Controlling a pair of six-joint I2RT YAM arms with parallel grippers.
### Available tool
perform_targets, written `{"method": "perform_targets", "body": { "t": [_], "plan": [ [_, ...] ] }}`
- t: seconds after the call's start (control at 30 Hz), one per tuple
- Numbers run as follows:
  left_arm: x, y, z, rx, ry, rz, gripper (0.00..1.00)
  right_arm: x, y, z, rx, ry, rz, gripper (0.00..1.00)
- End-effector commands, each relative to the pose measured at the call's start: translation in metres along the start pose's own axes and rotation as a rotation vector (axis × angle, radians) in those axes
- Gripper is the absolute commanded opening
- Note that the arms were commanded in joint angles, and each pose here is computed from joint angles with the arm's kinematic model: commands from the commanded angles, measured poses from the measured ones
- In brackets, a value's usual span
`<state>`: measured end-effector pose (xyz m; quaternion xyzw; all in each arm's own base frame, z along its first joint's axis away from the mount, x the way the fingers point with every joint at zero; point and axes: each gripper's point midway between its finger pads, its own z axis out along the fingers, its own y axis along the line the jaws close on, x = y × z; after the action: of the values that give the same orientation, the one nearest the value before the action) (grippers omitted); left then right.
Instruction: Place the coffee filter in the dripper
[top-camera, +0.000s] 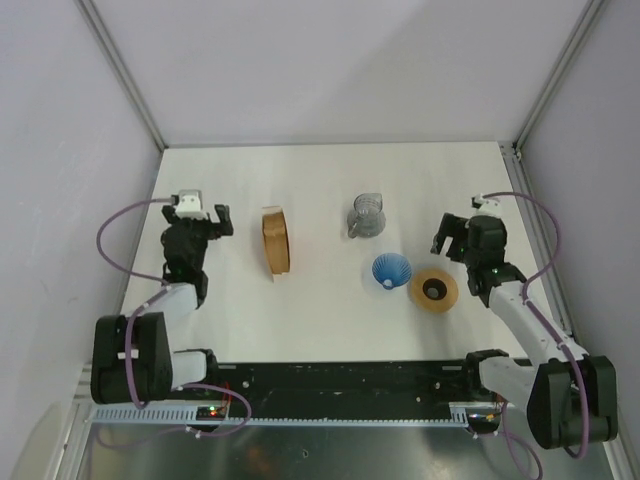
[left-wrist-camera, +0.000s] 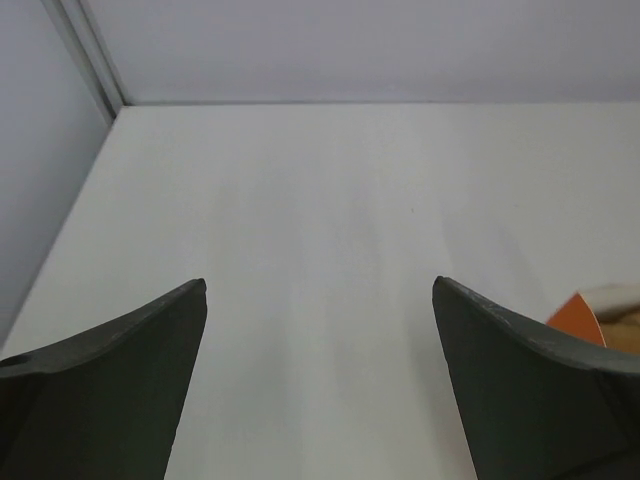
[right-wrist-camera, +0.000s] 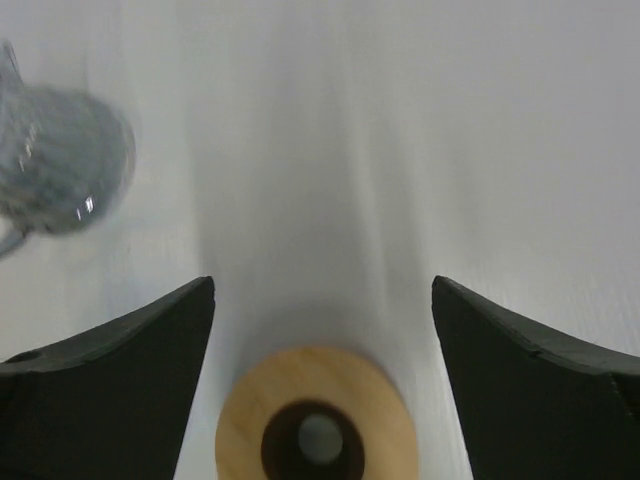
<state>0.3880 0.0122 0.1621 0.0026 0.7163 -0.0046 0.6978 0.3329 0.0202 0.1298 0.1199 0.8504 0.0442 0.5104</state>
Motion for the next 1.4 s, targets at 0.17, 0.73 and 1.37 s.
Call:
{"method": "perform_targets", "body": {
  "t": [0.17,0.73,1.37],
  "plan": [
    [-0.060,0.022,0.013,-0.063,0.133,0.080,1.00,0.074,0.040,-0.053,-0.059,0.371,-0.074,0.73],
    [-0.076,0.005,0.010,0.031,0.178,0.049,1.00,0.105,-0.028,-0.040,0.217,0.540,0.067,0.73],
    [-0.083,0.007,0.019,0.024,0.178,0.050,1.00,0.121,-0.041,-0.019,0.249,0.597,0.025,0.24]
  ]
}}
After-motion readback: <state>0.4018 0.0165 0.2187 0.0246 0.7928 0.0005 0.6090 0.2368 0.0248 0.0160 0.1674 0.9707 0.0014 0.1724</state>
